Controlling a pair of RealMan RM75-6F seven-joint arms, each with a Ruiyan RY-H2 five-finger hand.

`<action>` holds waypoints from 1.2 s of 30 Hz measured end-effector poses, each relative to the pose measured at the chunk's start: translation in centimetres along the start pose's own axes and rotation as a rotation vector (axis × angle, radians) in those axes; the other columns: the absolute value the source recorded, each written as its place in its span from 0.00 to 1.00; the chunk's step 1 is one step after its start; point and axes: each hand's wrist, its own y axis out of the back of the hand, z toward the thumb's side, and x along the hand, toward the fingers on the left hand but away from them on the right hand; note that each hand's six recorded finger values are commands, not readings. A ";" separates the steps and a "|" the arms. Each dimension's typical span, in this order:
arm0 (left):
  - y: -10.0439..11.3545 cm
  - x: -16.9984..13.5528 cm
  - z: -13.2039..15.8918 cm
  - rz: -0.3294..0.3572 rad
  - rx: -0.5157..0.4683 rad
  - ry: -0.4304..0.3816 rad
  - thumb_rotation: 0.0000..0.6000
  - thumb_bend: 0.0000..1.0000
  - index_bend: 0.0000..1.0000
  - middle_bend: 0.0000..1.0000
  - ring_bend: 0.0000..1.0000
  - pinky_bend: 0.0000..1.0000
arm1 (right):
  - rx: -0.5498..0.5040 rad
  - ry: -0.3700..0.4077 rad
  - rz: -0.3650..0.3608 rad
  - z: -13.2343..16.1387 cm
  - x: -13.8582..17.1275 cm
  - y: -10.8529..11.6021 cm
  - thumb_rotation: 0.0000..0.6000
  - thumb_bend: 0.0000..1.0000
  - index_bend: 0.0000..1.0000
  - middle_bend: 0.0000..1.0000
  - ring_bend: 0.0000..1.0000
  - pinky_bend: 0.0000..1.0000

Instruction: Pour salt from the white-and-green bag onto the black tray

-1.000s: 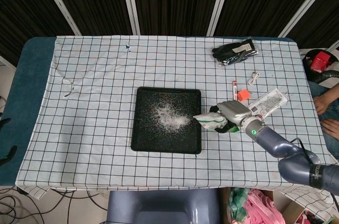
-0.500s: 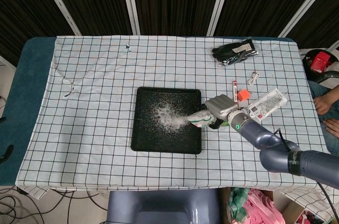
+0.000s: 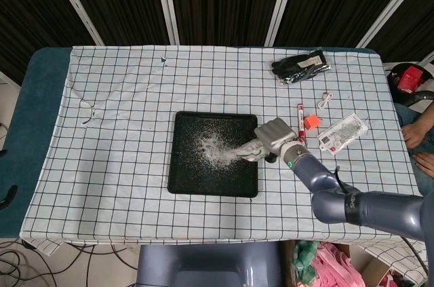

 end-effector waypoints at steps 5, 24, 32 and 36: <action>0.1 0.0 0.0 0.005 -0.004 -0.002 1.00 0.30 0.17 0.09 0.02 0.11 | 0.088 -0.010 -0.024 1.1 -0.2 0.8 1.00 0.58 0.71 0.63 0.71 0.61; 0.4 -0.2 -0.1 0.015 -0.021 -0.003 1.00 0.30 0.17 0.09 0.02 0.11 | 0.298 -0.034 -0.098 4.6 -0.3 1.8 1.00 0.61 0.76 0.67 0.74 0.66; 0.4 -0.2 -0.1 0.014 -0.022 -0.003 1.00 0.30 0.17 0.09 0.02 0.11 | 0.388 -0.037 -0.146 5.9 -0.4 2.0 1.00 0.61 0.76 0.67 0.74 0.66; 0.5 -0.2 -0.1 0.015 -0.023 -0.004 1.00 0.30 0.17 0.09 0.02 0.11 | 0.417 -0.040 -0.157 6.1 -0.5 1.9 1.00 0.61 0.76 0.67 0.74 0.66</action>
